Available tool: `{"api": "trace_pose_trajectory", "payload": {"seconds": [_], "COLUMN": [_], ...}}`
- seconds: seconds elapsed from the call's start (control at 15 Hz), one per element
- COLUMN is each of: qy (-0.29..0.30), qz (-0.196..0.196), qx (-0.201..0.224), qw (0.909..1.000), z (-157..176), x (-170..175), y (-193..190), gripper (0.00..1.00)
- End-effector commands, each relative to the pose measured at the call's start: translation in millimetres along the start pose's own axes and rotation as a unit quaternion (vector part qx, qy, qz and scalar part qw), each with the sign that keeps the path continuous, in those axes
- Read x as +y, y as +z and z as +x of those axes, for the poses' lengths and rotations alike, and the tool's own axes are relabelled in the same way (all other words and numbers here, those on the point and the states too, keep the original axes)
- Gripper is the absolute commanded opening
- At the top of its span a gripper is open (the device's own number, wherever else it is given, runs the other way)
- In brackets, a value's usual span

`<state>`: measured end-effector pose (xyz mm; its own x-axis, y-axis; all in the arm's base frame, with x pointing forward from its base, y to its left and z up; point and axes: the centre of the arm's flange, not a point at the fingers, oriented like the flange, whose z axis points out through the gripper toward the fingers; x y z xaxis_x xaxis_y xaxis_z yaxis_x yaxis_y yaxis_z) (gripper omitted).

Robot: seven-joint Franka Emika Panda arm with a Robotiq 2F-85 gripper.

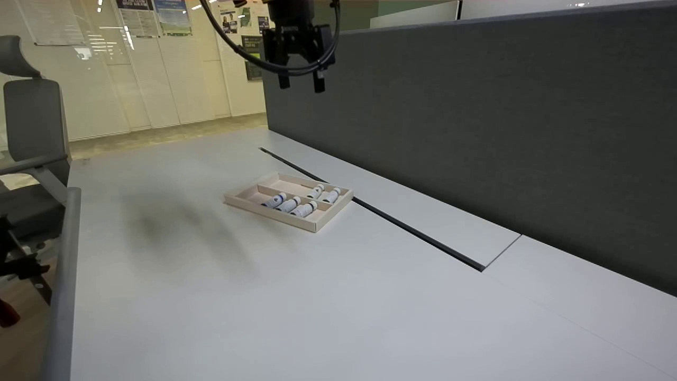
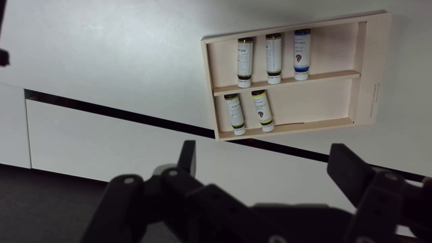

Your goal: Move a bottle from the top segment of the tray to the table

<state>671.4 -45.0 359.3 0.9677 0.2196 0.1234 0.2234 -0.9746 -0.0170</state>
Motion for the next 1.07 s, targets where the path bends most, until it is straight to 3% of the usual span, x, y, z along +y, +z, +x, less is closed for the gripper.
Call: {"api": "trace_pose_trajectory", "payload": {"seconds": [0.0,0.13,0.53,1.0], "qy": [0.000,0.001,0.008,-0.047], "qz": [0.000,0.000,0.000,0.002], "qx": [0.000,0.000,0.010,-0.004], "qw": [1.0000,1.0000,0.9999,0.9989], "z": [0.2,0.3,59.5,105.1], "x": [0.0,0.0,7.9,-29.3], "y": [-0.3,-0.7,16.0,93.1], "gripper": [1.00,1.00,1.00,1.00]}}
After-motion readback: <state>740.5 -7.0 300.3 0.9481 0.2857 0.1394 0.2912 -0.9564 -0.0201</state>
